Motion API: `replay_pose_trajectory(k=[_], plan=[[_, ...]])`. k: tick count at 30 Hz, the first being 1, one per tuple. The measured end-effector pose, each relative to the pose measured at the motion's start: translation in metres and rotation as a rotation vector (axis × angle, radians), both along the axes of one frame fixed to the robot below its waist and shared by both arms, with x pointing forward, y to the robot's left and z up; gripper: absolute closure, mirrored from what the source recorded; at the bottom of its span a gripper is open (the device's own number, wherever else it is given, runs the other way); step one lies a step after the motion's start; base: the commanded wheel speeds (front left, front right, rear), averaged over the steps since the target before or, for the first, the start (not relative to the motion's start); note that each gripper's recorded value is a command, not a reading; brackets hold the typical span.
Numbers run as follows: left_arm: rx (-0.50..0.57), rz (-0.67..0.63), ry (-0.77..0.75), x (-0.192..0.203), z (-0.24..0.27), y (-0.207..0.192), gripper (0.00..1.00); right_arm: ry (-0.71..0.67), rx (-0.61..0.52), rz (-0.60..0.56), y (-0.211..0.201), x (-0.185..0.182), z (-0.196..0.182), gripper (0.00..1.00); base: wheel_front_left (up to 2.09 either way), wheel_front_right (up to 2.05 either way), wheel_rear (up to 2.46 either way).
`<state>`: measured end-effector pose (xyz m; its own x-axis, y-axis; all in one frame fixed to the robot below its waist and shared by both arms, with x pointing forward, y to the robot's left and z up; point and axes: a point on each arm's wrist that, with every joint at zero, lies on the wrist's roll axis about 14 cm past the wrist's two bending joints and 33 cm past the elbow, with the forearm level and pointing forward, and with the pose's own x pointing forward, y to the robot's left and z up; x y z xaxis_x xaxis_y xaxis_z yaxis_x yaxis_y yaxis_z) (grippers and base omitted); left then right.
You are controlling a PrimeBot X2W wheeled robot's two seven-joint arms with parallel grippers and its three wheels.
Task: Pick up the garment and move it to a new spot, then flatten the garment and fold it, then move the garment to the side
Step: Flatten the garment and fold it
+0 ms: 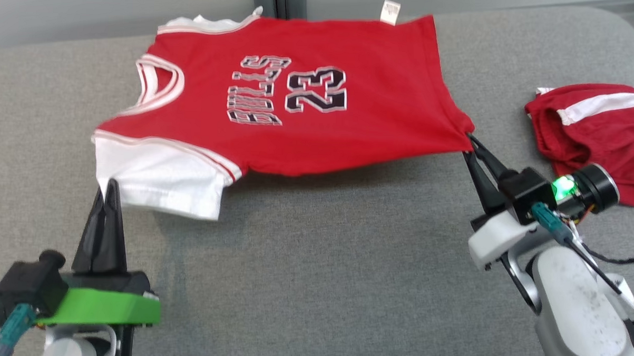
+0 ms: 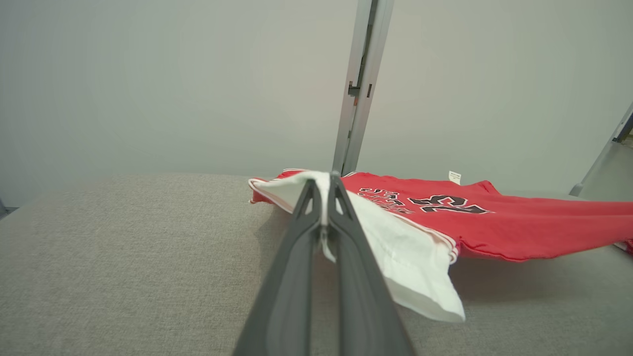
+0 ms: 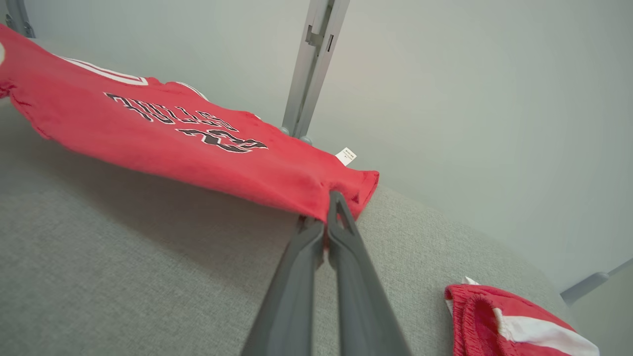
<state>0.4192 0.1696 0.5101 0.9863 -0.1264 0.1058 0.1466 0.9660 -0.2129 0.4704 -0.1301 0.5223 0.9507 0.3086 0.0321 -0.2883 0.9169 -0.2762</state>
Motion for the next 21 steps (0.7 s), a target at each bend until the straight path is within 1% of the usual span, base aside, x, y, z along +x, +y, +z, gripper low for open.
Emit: replay_pose_trajectory(k=[6, 9, 10, 14, 21], plan=[[-0.025, 0.014, 0.032, -0.052, 0.01, -0.002, 1.0, 0.022, -0.026, -0.027, -0.008, -0.054, 0.013, 1.0, 0.0, 0.0, 0.0], [-0.038, 0.021, 0.053, -0.071, 0.014, -0.001, 1.0, 0.066, -0.026, -0.029, -0.007, -0.078, 0.009, 1.0, 0.0, 0.0, 0.0], [-0.047, 0.026, 0.076, -0.083, 0.012, 0.0, 1.0, 0.104, -0.019, -0.025, -0.005, -0.092, 0.004, 1.0, 0.0, 0.0, 0.0], [-0.062, 0.019, 0.142, -0.096, 0.001, -0.003, 1.0, 0.18, -0.057, -0.019, -0.004, -0.103, -0.011, 1.0, 0.0, 0.0, 0.0], [-0.105, 0.008, 0.244, -0.094, -0.027, -0.008, 1.0, 0.314, -0.081, -0.004, 0.0, -0.106, -0.044, 1.0, 0.0, 0.0, 0.0]])
